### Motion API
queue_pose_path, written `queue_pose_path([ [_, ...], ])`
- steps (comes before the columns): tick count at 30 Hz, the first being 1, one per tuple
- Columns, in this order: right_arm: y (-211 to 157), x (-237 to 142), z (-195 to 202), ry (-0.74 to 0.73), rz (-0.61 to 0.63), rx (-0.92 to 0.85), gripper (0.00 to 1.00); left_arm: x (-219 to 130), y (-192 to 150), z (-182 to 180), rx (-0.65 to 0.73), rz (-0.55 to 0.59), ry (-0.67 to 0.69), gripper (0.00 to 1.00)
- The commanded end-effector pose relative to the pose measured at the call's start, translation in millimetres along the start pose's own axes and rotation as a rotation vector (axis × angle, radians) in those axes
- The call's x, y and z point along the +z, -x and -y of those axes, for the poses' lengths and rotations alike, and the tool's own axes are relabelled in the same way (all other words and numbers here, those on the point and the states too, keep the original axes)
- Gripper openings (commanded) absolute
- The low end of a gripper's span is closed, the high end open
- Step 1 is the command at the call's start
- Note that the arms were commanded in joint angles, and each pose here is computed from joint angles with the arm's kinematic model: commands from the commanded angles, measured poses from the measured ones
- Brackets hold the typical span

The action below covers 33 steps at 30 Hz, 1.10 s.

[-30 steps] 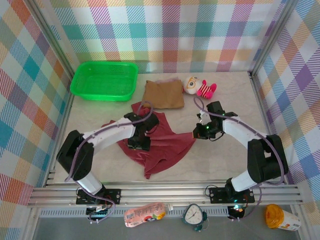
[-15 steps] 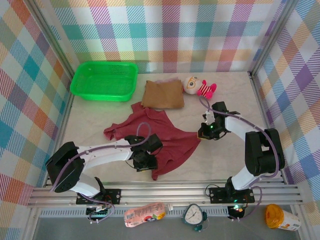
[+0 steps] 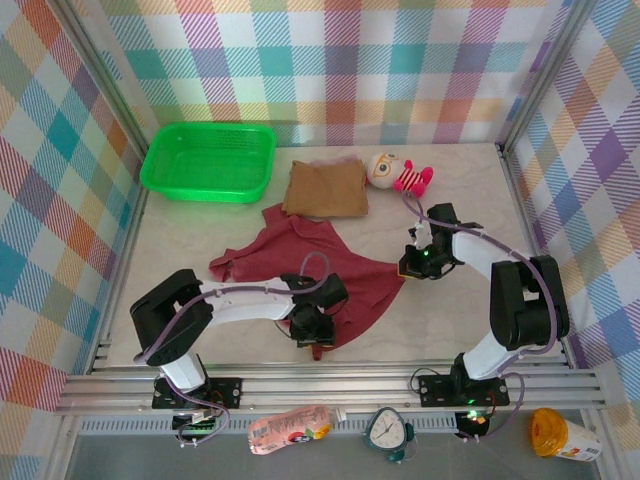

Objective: Fold and stack the tank tops

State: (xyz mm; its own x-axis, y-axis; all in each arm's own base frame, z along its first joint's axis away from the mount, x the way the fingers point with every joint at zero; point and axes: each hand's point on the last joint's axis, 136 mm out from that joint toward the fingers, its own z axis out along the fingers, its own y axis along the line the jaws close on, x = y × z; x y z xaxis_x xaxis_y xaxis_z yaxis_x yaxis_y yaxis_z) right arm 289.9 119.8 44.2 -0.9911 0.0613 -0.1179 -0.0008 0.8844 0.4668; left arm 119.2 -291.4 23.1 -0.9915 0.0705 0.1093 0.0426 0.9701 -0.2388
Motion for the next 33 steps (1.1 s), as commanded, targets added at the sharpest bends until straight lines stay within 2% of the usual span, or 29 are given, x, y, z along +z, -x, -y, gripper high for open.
queue_pose_path([
  [1, 3, -1, -1, 0.016, -0.001, 0.0, 0.0, -14, 2, 2, 0.077, 0.011, 0.067, 0.21],
  [3, 3, -2, 0, 0.017, 0.006, -0.003, 0.0, -28, 4, -6, 0.094, 0.029, 0.126, 0.12],
  [7, 5, -8, 0, 0.017, 0.026, -0.006, 0.0, -62, 3, -21, 0.149, 0.036, 0.243, 0.04],
  [11, 18, -28, -8, 0.043, 0.089, -0.03, 0.0, -105, 1, -52, 0.208, 0.036, 0.419, 0.02],
  [15, 44, -71, -47, 0.152, 0.227, -0.12, 0.0, -168, 17, -80, 0.256, 0.11, 0.589, 0.02],
  [19, 71, -129, -96, 0.277, 0.381, -0.215, 0.0, -242, 49, -88, 0.305, 0.265, 0.648, 0.02],
  [23, 97, -200, -137, 0.339, 0.557, -0.306, 0.0, -316, 81, -83, 0.337, 0.446, 0.644, 0.02],
  [26, 110, -261, -162, 0.333, 0.718, -0.386, 0.0, -364, 96, -67, 0.411, 0.594, 0.614, 0.02],
  [30, 117, -332, -178, 0.288, 0.913, -0.446, 0.0, -407, 108, -43, 0.526, 0.769, 0.556, 0.03],
  [33, 114, -379, -188, 0.245, 1.048, -0.494, 0.0, -454, 117, -37, 0.518, 0.955, 0.589, 0.03],
])
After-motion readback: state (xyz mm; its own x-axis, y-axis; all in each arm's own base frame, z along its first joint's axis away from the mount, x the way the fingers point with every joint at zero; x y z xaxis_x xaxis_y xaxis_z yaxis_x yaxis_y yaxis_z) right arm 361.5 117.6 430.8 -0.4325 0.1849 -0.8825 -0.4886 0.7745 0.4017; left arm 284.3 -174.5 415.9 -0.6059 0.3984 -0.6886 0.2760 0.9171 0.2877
